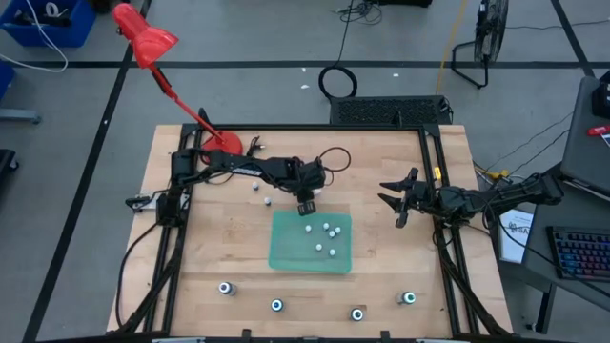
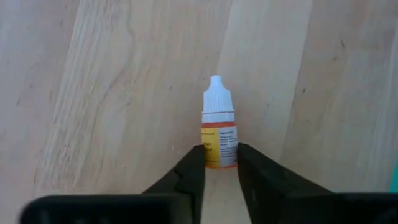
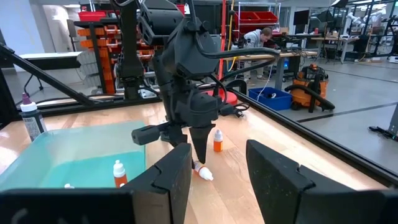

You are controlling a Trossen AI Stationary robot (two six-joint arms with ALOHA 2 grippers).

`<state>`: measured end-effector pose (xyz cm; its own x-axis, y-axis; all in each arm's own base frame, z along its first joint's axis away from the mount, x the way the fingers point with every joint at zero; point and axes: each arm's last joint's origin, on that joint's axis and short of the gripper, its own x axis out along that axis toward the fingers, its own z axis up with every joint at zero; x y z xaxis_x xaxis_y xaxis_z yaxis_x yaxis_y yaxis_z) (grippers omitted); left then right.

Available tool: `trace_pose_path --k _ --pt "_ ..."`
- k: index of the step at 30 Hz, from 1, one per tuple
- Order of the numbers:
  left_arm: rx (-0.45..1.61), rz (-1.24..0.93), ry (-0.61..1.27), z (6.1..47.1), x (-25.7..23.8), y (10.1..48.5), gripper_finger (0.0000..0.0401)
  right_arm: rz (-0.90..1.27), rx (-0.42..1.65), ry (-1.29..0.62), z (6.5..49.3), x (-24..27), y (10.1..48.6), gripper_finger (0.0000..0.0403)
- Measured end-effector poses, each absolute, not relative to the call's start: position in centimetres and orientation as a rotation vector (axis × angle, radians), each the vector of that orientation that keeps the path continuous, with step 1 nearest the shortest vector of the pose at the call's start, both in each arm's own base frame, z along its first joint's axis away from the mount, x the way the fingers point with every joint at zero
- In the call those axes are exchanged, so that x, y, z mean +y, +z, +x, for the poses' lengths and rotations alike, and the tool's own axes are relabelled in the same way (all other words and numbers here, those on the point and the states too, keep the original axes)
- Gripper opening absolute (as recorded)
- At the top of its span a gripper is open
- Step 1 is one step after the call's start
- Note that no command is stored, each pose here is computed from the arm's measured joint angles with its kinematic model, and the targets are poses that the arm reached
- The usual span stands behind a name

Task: Pick & Place food coloring
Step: Put the small orange food coloring bottle into the green bin

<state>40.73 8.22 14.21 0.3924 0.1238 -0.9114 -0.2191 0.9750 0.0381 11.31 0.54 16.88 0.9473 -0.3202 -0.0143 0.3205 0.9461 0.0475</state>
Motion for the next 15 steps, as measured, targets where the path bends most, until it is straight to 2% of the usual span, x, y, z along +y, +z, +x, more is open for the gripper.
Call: trace_pose_path --k 6,15 --pt "1.142 -0.109 0.234 40.71 8.54 14.22 0.0025 0.049 0.006 -0.326 11.31 0.54 16.88 0.0141" --pt "1.137 -0.089 0.230 40.47 8.51 14.85 0.0026 0.049 0.006 -0.326 11.31 0.54 16.89 0.0141"
